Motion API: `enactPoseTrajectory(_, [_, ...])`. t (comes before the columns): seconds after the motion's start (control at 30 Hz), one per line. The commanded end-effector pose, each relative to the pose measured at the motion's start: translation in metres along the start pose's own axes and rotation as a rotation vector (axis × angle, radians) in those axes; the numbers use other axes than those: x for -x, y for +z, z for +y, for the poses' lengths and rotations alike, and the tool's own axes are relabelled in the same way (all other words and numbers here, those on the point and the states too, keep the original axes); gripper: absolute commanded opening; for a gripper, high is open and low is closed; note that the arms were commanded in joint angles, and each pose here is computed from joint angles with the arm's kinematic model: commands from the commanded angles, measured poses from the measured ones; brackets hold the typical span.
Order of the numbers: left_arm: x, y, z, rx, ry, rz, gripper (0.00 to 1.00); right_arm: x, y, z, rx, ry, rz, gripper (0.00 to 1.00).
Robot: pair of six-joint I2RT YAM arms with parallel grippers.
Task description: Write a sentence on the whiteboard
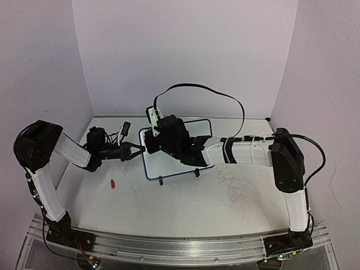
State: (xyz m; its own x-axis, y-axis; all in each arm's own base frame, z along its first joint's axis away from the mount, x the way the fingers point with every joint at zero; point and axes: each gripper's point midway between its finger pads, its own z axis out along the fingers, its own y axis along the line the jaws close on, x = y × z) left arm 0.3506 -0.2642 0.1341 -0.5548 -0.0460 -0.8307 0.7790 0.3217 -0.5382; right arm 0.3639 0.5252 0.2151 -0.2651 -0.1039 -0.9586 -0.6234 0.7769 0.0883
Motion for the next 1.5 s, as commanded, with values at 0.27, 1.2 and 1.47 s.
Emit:
enactPoseTrajectory(0.27, [0.009,0.0,-0.001,0.013,0.05,-0.017,0.0,0.012,0.006,0.005,0.011,0.014,-0.034,0.0])
enactPoseTrajectory(1.2, [0.009,0.0,-0.002,0.01,0.049,-0.015,0.0,0.01,0.001,-0.025,-0.141,0.014,-0.04,0.0])
enactPoseTrajectory(1.47, [0.009,0.001,-0.001,0.01,0.047,-0.014,0.0,0.011,-0.005,-0.037,-0.175,0.022,-0.043,0.0])
